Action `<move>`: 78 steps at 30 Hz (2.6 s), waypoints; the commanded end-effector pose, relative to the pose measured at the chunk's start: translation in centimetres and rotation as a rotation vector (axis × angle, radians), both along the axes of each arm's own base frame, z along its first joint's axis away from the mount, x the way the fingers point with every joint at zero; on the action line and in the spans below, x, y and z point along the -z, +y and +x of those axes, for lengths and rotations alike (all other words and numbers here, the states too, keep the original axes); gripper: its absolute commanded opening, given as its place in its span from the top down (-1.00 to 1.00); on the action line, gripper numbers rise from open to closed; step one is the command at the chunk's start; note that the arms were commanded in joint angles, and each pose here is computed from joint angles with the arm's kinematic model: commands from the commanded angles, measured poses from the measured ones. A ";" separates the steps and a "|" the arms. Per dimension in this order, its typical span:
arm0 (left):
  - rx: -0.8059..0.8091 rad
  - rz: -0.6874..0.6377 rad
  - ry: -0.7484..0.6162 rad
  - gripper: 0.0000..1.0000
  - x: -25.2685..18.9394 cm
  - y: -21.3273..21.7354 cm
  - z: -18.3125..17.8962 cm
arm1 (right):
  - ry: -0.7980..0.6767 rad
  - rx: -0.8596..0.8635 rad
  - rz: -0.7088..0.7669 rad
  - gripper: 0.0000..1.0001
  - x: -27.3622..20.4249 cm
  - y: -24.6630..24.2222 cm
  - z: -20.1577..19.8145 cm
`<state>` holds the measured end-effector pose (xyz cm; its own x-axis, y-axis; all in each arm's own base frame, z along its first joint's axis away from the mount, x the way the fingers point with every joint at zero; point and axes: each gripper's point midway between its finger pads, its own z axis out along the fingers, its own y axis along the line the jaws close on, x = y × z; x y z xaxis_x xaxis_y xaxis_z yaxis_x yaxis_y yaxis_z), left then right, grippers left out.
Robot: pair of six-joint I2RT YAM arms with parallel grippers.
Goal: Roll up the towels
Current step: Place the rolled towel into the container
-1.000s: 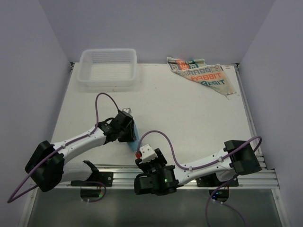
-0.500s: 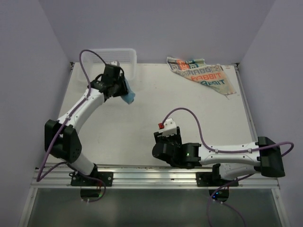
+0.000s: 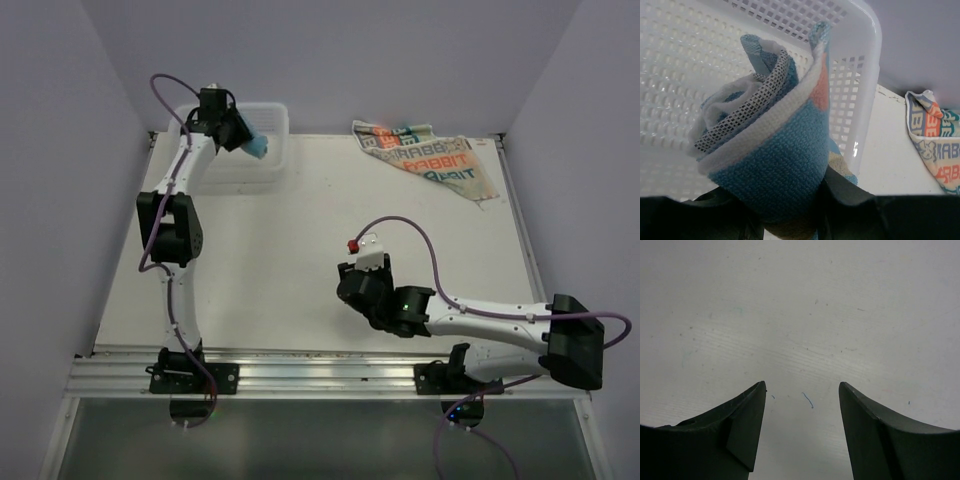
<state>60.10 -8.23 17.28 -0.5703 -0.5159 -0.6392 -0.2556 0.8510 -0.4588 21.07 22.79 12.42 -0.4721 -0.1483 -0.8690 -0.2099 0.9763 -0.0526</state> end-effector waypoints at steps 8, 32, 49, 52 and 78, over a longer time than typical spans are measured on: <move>-0.039 -0.237 -0.072 0.61 5.0 -0.9 6.3 | 0.099 -0.023 0.014 -0.27 2.9 1.2 1.4; -0.044 -0.342 -0.019 -0.24 11.1 -1.2 6.4 | 0.194 -0.033 0.018 -0.26 6.1 3.2 3.2; -0.039 -0.301 -0.004 -0.42 7.5 -0.2 4.7 | 0.166 -0.040 -0.002 -0.26 5.5 3.1 3.7; -0.035 -0.296 -0.001 -0.46 7.1 -0.1 4.3 | 0.171 -0.042 -0.006 -0.28 5.6 3.1 3.6; -0.019 -0.194 0.061 -0.61 4.3 2.0 0.3 | 0.172 -0.026 -0.023 -0.35 4.8 1.9 3.2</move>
<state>61.49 -7.76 10.08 -0.6047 -0.6569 -0.4503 -0.3162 0.7169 -0.6213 23.65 24.27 5.26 -0.6357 -0.2273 -0.7377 -0.2589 0.9631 -0.0736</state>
